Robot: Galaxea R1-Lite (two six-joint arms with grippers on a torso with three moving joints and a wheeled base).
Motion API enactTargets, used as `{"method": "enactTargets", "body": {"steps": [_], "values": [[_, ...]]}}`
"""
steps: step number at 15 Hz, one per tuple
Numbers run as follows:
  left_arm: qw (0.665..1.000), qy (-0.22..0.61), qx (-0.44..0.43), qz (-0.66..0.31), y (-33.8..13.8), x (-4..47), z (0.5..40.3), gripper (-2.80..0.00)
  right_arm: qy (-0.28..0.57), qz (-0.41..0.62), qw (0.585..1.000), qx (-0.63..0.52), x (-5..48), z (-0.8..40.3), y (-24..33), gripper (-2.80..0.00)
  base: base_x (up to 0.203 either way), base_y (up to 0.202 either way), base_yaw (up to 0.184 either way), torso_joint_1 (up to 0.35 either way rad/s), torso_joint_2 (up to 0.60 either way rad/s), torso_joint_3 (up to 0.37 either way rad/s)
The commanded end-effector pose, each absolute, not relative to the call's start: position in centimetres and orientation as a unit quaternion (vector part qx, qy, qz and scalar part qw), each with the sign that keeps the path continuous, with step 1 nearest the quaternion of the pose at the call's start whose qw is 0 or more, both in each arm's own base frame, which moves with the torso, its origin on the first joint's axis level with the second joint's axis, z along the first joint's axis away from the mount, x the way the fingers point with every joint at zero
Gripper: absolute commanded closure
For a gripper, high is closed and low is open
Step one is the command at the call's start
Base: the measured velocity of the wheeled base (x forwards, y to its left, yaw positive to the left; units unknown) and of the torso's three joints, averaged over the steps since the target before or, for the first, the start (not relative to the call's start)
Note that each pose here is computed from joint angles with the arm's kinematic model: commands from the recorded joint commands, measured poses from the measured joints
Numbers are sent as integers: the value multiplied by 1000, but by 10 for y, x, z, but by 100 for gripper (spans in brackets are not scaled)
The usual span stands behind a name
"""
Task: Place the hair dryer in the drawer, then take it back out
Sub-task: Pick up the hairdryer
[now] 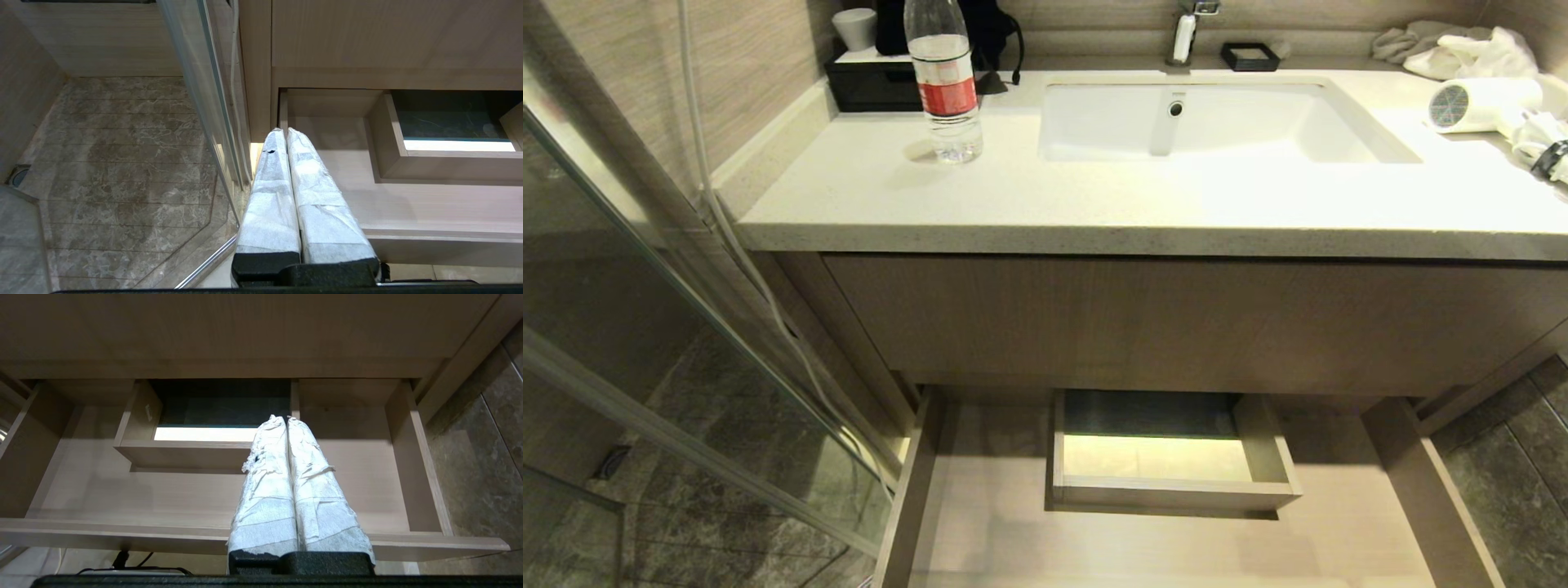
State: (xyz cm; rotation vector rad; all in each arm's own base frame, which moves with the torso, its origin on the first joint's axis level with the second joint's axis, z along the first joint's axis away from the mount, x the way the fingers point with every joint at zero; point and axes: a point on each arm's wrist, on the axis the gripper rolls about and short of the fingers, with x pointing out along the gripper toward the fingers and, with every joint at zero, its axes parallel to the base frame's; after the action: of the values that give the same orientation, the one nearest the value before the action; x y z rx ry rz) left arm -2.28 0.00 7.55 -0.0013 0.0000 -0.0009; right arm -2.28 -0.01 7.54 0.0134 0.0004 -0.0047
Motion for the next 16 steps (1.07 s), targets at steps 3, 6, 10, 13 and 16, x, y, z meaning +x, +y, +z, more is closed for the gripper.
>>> {"method": "enactTargets", "body": {"steps": [3,6,10,13,16], "values": [[1000,0,-1,0,0,-23,75,0,2,-2,1000,6,-23,75,0,0,0,0,0,0,0,0],[1000,0,-1,0,0,-23,75,0,2,-2,1000,5,-23,75,0,0,0,0,0,0,0,0],[1000,0,-1,0,0,-23,75,0,2,-2,1000,6,-23,75,0,0,0,0,0,0,0,0],[1000,0,-1,0,0,-23,75,0,2,-2,1000,6,-23,75,0,0,0,0,0,0,0,0],[1000,0,-1,0,0,-23,75,0,3,-2,1000,5,-23,75,0,0,0,0,0,0,0,0]]}}
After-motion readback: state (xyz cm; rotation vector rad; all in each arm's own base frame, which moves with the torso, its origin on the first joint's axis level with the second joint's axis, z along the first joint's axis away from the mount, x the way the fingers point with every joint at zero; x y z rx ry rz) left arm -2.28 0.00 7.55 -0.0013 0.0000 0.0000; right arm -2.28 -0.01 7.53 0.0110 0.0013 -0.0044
